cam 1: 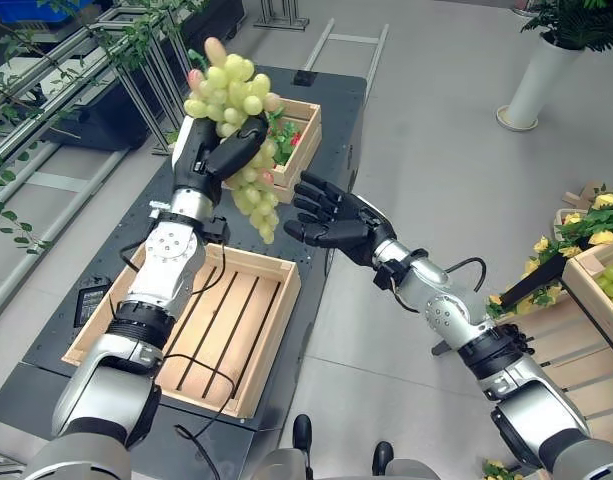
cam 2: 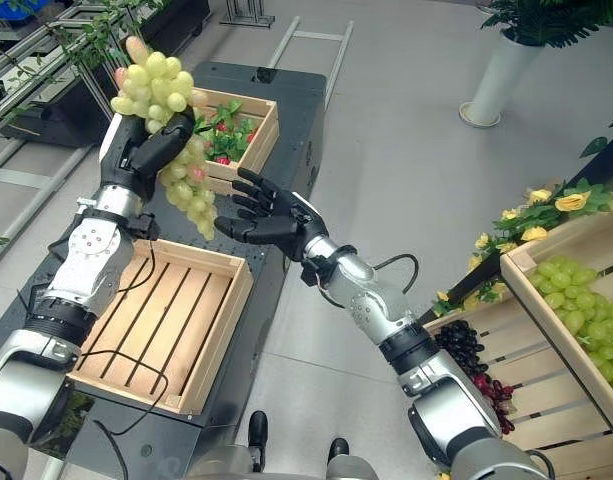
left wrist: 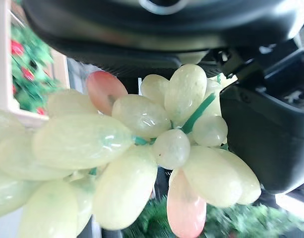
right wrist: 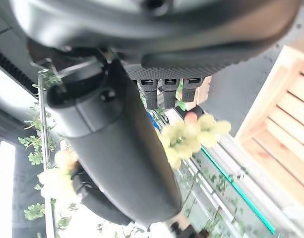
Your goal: Pick up the fruits from the basket on one side to the basket on the other side
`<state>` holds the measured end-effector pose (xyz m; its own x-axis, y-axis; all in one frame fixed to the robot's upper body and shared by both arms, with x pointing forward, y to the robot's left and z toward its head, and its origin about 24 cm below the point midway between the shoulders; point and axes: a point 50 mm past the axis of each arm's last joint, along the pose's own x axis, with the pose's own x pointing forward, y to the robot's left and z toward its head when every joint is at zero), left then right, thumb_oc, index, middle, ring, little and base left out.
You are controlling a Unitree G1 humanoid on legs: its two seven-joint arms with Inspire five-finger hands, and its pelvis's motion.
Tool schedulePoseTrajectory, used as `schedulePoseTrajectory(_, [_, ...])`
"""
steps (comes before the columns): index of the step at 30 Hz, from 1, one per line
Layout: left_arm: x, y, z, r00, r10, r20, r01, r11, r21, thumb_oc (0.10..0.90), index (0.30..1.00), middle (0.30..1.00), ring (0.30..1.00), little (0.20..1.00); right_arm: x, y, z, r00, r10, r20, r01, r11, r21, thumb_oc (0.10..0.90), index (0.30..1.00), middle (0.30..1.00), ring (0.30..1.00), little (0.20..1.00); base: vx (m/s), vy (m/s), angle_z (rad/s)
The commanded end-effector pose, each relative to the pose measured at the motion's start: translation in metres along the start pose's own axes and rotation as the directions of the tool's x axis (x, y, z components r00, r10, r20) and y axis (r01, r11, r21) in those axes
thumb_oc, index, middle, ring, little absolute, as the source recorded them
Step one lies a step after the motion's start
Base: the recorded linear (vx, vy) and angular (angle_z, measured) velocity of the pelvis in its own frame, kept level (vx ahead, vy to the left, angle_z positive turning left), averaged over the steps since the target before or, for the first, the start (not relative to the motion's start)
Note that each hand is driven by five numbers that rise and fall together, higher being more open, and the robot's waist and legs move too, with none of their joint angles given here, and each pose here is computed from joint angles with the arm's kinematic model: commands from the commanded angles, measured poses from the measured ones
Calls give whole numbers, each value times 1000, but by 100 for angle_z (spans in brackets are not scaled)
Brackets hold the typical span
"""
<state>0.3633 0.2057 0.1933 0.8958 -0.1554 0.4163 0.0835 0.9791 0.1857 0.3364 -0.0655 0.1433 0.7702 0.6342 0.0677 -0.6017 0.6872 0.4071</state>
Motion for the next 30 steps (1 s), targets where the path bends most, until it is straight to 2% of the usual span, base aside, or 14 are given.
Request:
schedulePoseTrajectory(1, [36, -15, 62, 957, -35, 287, 46, 998, -33, 400, 300, 300, 300, 300, 14, 31, 25, 974, 176, 140, -185, 981, 61, 800, 900, 900, 900, 900, 0, 0, 0])
schedulePoseTrajectory(6, [37, -27, 58, 958, -120, 262, 123, 992, 4, 400, 300, 300, 300, 300, 18, 36, 34, 971, 182, 155, -189, 982, 28, 800, 900, 900, 900, 900, 6, -3, -1])
schedulePoseTrajectory(9, [40, -38, 56, 944, -240, 225, 232, 971, 61, 400, 300, 300, 300, 300, 21, 37, 41, 972, 169, 167, -171, 985, -2, 800, 900, 900, 900, 900, 8, -2, -2])
schedulePoseTrajectory(11, [40, -41, 56, 938, -271, 215, 259, 962, 82, 400, 300, 300, 300, 300, 22, 37, 43, 971, 165, 174, -167, 986, -2, 800, 900, 900, 900, 900, 0, 0, 0])
schedulePoseTrajectory(19, [46, -52, 55, 911, -370, 182, 352, 927, 127, 400, 300, 300, 300, 300, 30, 42, 49, 966, 159, 206, -168, 986, 24, 800, 900, 900, 900, 900, 0, -1, -2])
schedulePoseTrajectory(30, [46, -74, 64, 813, -547, 199, 529, 837, 141, 400, 300, 300, 300, 300, 39, 49, 50, 964, 174, 203, -200, 973, 112, 800, 900, 900, 900, 900, 0, 0, 0])
